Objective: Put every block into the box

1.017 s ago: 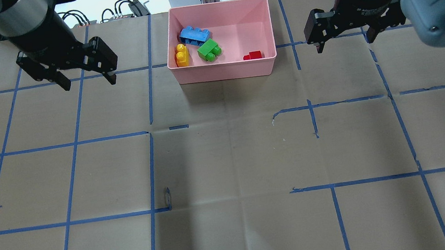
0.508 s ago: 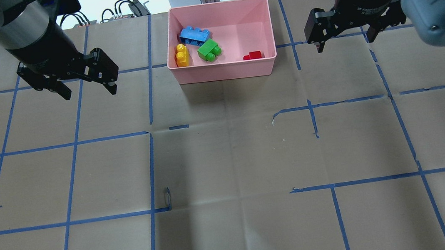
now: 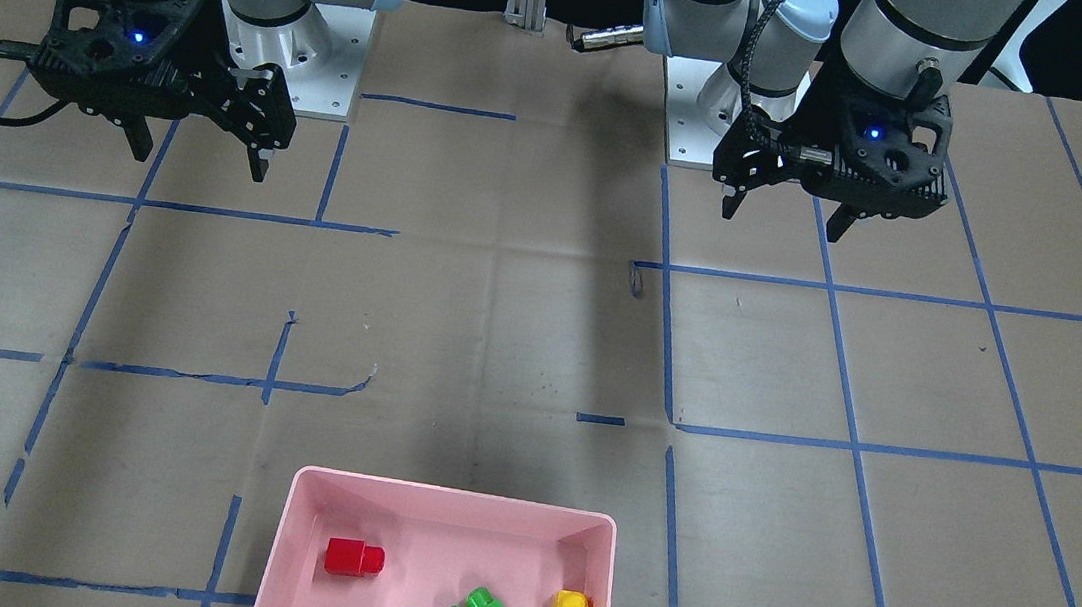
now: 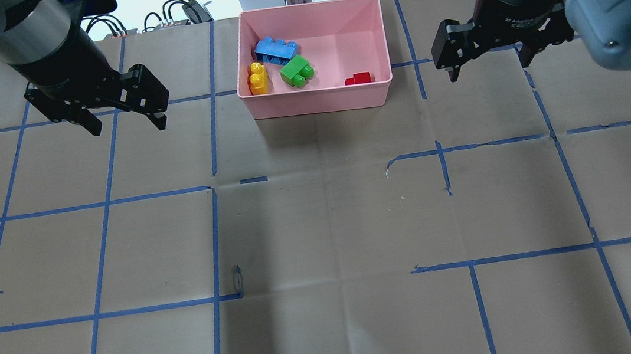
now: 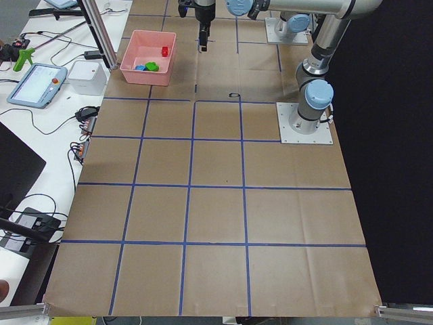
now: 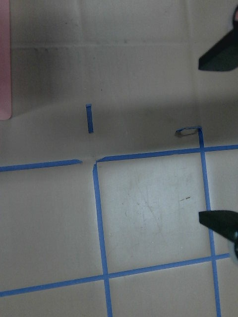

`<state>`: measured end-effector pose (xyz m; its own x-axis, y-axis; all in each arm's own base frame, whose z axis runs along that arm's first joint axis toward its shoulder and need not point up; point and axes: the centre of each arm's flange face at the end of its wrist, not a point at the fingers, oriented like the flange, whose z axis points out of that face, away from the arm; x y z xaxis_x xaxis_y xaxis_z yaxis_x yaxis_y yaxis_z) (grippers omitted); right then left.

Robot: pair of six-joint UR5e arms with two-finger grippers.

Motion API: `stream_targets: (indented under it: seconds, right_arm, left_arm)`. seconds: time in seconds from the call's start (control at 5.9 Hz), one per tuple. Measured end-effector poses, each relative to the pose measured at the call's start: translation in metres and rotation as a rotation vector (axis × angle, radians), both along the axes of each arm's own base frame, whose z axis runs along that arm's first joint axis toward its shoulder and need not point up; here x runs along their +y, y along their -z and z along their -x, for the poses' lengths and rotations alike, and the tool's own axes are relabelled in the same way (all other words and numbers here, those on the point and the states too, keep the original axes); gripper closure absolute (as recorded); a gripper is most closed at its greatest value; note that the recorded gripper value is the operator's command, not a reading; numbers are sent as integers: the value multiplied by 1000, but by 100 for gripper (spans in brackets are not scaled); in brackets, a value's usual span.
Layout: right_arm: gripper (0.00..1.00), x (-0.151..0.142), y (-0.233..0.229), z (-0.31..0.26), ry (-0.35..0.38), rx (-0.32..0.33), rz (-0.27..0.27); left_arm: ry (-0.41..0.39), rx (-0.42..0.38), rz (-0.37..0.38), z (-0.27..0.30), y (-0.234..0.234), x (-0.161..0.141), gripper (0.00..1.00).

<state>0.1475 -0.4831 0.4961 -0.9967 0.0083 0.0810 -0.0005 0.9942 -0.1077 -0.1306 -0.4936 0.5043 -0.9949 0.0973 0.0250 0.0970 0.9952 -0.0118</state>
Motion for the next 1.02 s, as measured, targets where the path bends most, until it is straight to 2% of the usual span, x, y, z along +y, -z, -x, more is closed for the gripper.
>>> stream_targets:
  seconds: [1.02]
  right_arm:
    - [0,1,1,-2,-2,-2,-4]
  left_arm:
    - [0,-2,12,0,-5,-5,0]
